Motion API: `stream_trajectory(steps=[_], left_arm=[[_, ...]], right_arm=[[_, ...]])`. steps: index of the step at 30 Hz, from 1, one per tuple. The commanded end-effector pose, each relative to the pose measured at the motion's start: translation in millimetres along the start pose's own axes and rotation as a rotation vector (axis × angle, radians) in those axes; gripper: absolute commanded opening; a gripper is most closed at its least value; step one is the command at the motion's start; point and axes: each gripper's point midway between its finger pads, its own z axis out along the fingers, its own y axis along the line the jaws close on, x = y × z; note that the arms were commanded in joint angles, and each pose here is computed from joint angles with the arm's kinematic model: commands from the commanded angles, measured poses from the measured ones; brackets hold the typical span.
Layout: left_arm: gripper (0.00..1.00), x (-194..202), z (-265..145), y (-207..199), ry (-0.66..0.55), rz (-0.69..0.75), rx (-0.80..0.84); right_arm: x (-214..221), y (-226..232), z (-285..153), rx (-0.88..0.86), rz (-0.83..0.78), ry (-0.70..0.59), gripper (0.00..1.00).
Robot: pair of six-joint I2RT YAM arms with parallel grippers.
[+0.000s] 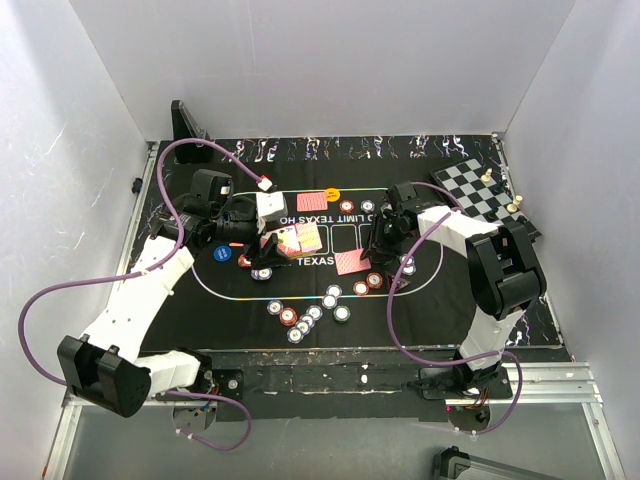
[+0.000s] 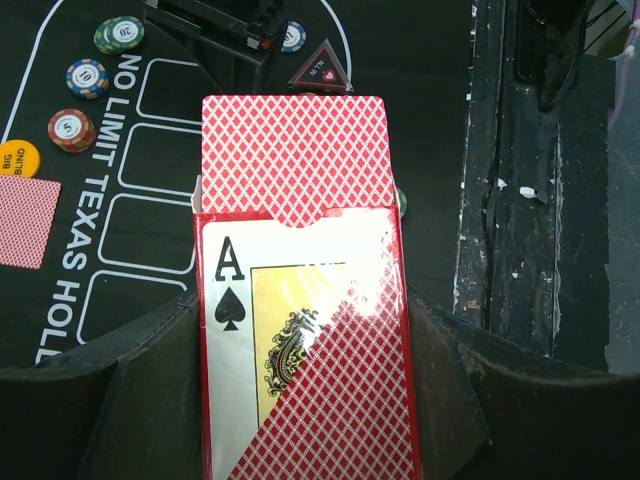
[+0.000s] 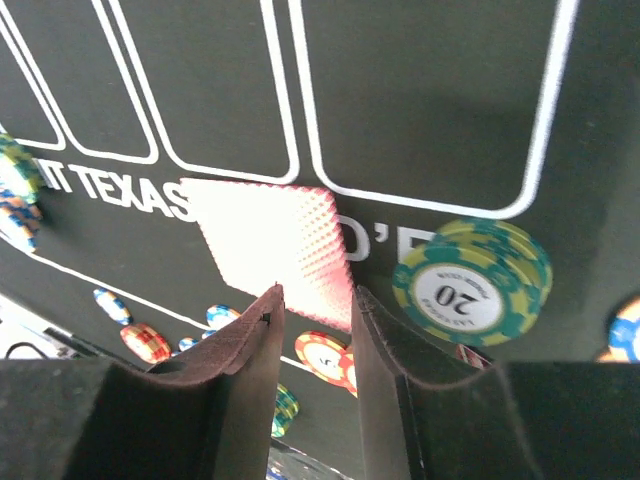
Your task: Distribute texas hold em gaming equipment
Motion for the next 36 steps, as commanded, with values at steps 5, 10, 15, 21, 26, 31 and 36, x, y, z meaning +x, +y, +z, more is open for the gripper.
stream_trajectory(steps=[5, 10, 15, 21, 26, 31, 36], left_arm=[[0.0, -18.2, -6.0, -7.1, -0.052, 0.06, 0.016], [0.0, -18.4, -5.8, -6.6, -0.052, 0.059, 0.016], [0.0, -19.2, -6.3, -5.8, -0.052, 0.061, 0.01], [0.0, -20.6, -7.3, -6.0, -0.053, 0.057, 0.003], [0.0, -22.5, -8.7, -5.7, -0.055, 0.054, -0.002], [0.0, -21.5, -9.6, -6.2, -0.053, 0.055, -0.006], [0.0, -24.7, -10.6, -6.2, -0.07, 0.049, -0.004]], right_arm=[[-28.9, 10.5, -40.8, 0.084, -0.07, -0.135, 0.44], [-38.9, 46.2, -46.2, -0.01, -0.131, -0.176, 0.45], [-34.2, 76.5, -11.5, -0.017, -0.233, -0.129, 0.45], [-37.1, 83.0, 17.8, 0.006, -0.268, -0.122, 0.45], [-27.3, 69.1, 35.6, 0.023, -0.253, -0.104, 0.45], [-16.4, 58.7, 42.8, 0.038, -0.246, -0.079, 0.44], [-8.3, 52.3, 45.4, 0.05, -0.255, -0.064, 0.44]])
